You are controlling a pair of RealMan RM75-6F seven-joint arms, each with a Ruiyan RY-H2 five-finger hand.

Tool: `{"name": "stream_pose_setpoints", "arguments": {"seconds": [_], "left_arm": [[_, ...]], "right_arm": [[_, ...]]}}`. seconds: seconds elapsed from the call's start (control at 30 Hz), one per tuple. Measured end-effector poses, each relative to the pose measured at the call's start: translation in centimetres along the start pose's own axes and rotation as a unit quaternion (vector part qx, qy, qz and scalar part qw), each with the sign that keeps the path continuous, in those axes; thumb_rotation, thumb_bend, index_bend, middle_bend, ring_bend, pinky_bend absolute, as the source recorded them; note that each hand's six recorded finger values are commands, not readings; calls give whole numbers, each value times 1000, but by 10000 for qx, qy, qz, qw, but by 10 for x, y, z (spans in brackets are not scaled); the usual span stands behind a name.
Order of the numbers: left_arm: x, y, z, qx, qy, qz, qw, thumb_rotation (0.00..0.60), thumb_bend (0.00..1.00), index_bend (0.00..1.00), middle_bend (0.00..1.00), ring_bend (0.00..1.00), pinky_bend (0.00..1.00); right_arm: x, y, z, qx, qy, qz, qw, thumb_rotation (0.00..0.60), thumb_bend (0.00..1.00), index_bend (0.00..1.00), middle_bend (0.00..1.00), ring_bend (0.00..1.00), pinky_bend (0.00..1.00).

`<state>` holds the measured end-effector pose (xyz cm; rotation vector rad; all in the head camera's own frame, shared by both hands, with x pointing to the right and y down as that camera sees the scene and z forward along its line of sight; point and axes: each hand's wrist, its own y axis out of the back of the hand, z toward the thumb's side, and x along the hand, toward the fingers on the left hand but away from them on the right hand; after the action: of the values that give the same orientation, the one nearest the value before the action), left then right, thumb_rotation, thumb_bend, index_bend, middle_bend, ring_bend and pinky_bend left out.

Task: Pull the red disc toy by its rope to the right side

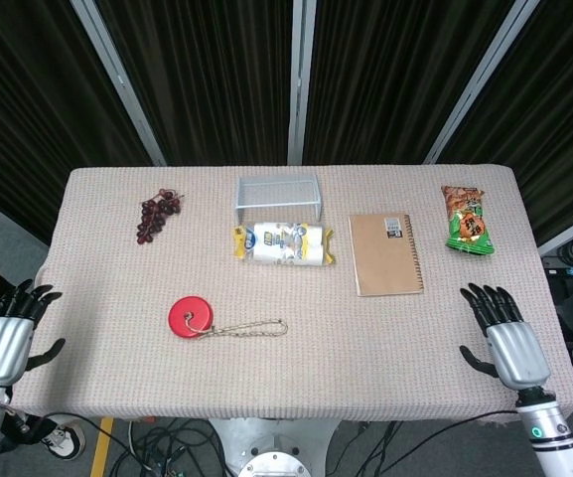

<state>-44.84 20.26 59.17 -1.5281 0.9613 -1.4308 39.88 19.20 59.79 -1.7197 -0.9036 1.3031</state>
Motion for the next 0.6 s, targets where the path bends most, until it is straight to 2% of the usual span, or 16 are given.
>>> {"name": "stream_pose_setpoints", "arguments": {"seconds": [0.13,0.23,0.43,0.6], "left_arm": [[-1,-1,-1,-14,13,13,10000,600,207,210,161,74,168],[-1,2,-3,1,40,59,10000,600,207,210,162,74,168],[-2,6,-6,7,88,100,9999,600,207,213,162,74,168],[-4,5,-9,12,130,73,9999,600,207,214,162,74,168]], "right_arm": [[-24,-5,30,154,536,197,9982,600,168,0,69,0,0],[-44,-11,61,300,1029,380,9935,600,168,0,78,0,0],[-78,-26,132,477,1995,746,9759,600,179,0,101,0,0],[-98,-45,183,406,2529,1131,9600,600,385,0,103,0,0]]}}
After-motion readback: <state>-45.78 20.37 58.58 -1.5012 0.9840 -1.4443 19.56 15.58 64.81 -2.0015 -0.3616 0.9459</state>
